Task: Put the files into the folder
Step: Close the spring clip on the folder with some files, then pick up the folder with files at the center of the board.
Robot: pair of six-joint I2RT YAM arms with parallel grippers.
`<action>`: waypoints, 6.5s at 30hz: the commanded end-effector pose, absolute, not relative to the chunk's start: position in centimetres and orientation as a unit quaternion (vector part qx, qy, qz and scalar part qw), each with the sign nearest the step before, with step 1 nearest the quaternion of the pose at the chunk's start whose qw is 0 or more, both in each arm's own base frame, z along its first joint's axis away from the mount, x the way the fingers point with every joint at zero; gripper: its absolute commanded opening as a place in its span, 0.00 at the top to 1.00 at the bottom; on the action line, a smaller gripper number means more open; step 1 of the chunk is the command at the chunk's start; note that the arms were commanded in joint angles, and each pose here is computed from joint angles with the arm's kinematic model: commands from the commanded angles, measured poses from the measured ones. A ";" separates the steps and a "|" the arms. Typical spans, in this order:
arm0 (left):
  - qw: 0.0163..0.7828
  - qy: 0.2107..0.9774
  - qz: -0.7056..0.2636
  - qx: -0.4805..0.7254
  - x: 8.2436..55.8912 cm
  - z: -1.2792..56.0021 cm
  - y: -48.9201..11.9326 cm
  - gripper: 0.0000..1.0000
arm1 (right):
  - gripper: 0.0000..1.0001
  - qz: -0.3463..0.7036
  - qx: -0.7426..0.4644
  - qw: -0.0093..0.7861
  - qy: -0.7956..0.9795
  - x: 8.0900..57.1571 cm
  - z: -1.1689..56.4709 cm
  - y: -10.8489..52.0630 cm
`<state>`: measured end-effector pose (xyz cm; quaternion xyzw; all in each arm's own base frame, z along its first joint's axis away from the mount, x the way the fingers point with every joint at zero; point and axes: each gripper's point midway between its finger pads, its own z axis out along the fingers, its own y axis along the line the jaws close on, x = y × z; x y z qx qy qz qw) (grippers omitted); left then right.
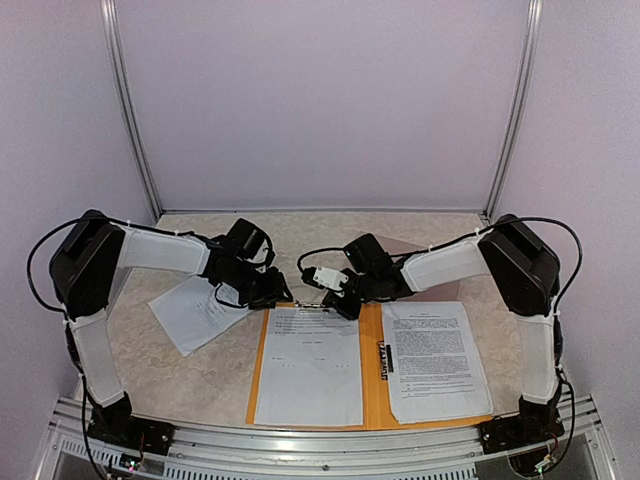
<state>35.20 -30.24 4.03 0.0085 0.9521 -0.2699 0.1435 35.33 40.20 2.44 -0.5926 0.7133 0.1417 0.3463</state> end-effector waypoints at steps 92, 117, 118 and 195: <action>0.064 0.955 -0.277 -0.087 22.8 2.2 -26.4 0.10 | 0.55 -0.037 -0.609 0.265 0.746 9.8 4.5 35.6; 0.027 0.947 -0.310 -0.078 22.1 1.7 -28.0 0.11 | 0.60 -0.036 -0.624 0.274 0.730 8.5 4.3 36.7; 0.028 0.947 -0.311 -0.078 22.2 1.7 -28.1 0.11 | 0.58 -0.035 -0.627 0.271 0.730 8.4 4.1 36.8; -0.010 0.884 -0.467 -0.025 24.2 6.5 -35.3 0.95 | 0.47 -0.200 -0.577 0.346 0.712 12.0 5.8 34.8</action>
